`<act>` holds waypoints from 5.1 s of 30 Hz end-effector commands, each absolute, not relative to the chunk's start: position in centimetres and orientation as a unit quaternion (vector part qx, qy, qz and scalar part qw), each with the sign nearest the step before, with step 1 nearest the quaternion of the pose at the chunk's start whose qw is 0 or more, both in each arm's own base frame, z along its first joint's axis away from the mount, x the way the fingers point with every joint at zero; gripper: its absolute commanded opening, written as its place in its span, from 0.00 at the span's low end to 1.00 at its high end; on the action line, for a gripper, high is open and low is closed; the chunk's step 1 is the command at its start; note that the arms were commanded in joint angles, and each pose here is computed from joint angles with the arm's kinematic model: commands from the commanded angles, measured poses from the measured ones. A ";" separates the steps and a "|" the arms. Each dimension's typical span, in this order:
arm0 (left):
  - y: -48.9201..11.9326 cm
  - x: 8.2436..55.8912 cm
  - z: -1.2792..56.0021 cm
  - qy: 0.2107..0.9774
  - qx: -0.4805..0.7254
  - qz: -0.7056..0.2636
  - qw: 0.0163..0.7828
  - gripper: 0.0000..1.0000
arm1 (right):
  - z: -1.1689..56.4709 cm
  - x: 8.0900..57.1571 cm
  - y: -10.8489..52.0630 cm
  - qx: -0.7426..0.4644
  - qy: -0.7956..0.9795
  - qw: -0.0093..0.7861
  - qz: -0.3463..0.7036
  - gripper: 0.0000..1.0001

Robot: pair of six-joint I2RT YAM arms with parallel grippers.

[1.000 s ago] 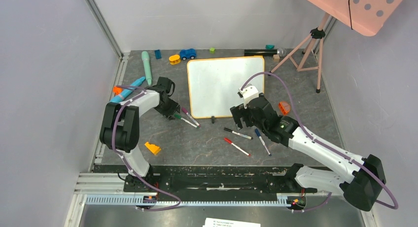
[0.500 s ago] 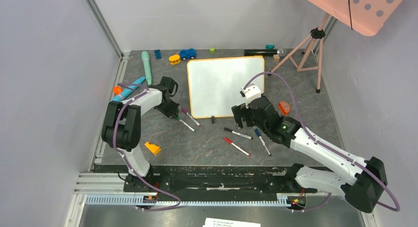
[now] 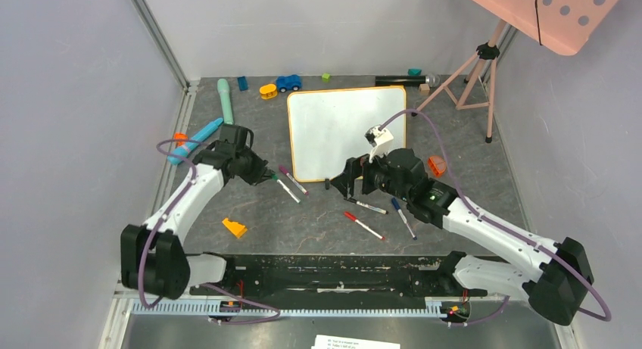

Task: Write a sentence on the whiteboard
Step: Pick up the whiteboard marker from the center of the board, then pass from the left arm to the right, then open the pen cap from the whiteboard marker.

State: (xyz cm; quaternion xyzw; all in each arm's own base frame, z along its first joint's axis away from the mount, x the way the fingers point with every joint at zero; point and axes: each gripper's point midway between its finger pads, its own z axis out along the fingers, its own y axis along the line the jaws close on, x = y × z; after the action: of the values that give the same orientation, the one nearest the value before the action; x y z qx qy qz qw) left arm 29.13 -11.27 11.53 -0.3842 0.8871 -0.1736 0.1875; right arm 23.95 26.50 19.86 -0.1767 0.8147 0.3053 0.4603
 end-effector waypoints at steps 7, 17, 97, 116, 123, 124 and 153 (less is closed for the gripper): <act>-16.4 29.5 19.6 0.726 -0.493 -0.449 0.167 0.02 | 29.4 25.1 33.5 -0.070 0.686 0.500 0.523 0.89; -16.2 30.9 23.5 0.706 -0.490 -0.470 0.202 0.02 | 28.3 26.6 37.0 -0.044 0.716 0.459 0.523 0.63; -24.3 21.9 30.5 0.689 -0.038 -0.715 0.110 0.42 | 28.4 23.6 32.3 -0.175 0.718 0.402 0.540 0.00; -24.1 21.3 29.8 0.691 -0.053 -0.712 0.115 0.02 | 28.2 22.6 32.1 -0.140 0.707 0.383 0.578 0.45; -24.2 21.7 29.9 0.689 -0.056 -0.713 0.116 0.02 | 28.1 22.0 32.3 -0.125 0.697 0.366 0.604 0.40; -24.2 21.8 29.8 0.689 -0.060 -0.712 0.116 0.02 | 28.2 21.9 32.4 -0.126 0.697 0.364 0.605 0.39; -18.3 27.6 20.9 0.773 -0.188 -0.584 0.161 0.02 | 23.7 21.7 27.0 -0.082 0.753 0.357 0.547 0.00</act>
State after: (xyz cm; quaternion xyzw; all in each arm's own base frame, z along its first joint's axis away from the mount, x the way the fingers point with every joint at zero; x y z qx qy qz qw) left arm 26.83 -20.12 24.45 -0.1684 0.7292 -0.6493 0.1353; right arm 21.73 27.82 23.90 -0.0730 0.7448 0.5666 0.3448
